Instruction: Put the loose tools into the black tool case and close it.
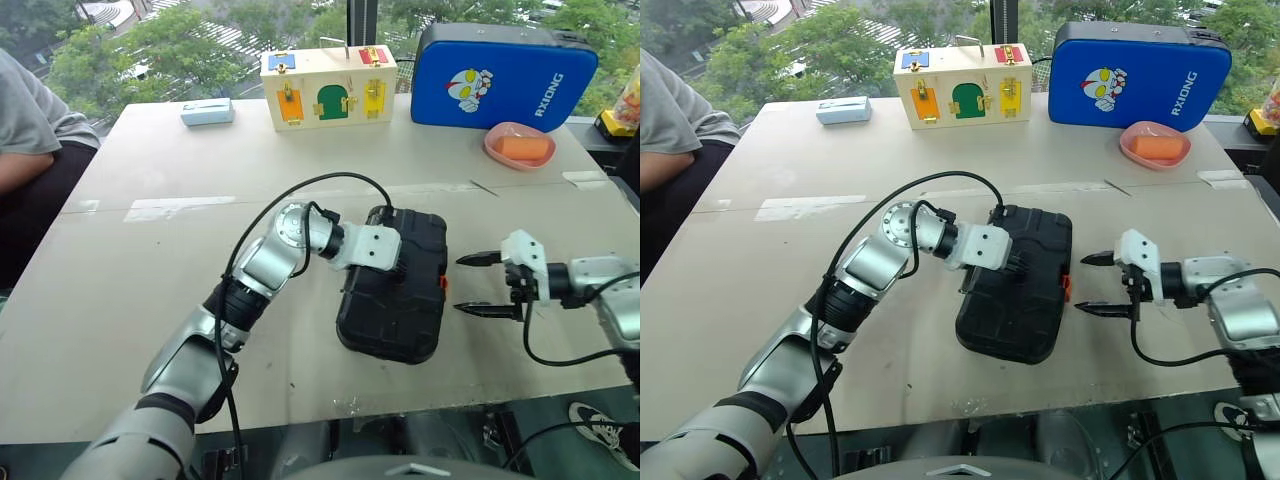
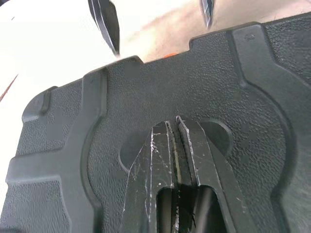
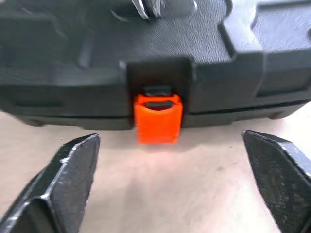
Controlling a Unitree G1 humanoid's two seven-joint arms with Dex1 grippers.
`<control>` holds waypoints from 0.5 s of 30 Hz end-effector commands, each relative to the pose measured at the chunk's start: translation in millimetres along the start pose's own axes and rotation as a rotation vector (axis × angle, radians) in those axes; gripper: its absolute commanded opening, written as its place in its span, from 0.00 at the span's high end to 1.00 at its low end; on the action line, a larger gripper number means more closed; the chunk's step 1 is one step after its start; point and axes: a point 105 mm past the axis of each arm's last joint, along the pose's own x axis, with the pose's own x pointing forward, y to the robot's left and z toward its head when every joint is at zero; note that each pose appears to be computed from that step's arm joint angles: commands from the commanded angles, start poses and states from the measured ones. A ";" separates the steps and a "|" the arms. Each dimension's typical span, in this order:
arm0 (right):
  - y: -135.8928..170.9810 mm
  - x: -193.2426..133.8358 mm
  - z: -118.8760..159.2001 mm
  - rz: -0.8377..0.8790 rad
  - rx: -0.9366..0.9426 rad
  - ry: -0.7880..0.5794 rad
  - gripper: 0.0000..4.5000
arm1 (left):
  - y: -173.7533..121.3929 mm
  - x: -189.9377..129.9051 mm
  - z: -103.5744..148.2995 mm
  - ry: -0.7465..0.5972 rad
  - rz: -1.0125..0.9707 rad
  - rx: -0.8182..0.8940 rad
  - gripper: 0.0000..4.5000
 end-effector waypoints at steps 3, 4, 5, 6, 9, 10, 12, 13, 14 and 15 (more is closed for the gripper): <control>-8.3 3.8 -5.2 0.015 -0.032 0.016 0.02 | -33.1 6.4 -43.8 0.138 -0.098 -0.163 1.00; -9.3 4.3 -5.7 0.016 -0.031 0.015 0.02 | -32.9 6.3 -43.5 0.138 -0.096 -0.163 1.00; -9.8 5.7 -5.9 0.020 -0.029 0.011 0.11 | -32.9 6.2 -43.1 0.137 -0.094 -0.164 1.00; -10.1 7.0 -5.9 0.023 -0.028 0.007 0.14 | -32.9 6.1 -42.9 0.137 -0.093 -0.165 1.00; -10.2 9.0 -5.4 0.030 -0.029 -0.006 0.46 | -33.5 6.5 -42.0 0.136 -0.093 -0.166 1.00; -10.2 9.0 -5.0 0.031 -0.032 -0.009 0.53 | -33.7 6.6 -41.9 0.136 -0.094 -0.166 1.00; -9.1 7.9 -3.1 0.037 -0.035 -0.020 0.74 | -33.9 7.5 -41.5 0.135 -0.095 -0.165 1.00; -8.2 6.9 -1.5 0.040 -0.037 -0.027 0.84 | -33.8 8.1 -41.5 0.136 -0.096 -0.164 1.00; -7.6 6.1 -0.3 0.042 -0.037 -0.031 0.86 | -33.6 8.5 -41.6 0.136 -0.096 -0.164 1.00; -7.0 5.2 0.8 0.044 -0.037 -0.036 0.86 | -33.2 8.8 -41.7 0.136 -0.096 -0.164 1.00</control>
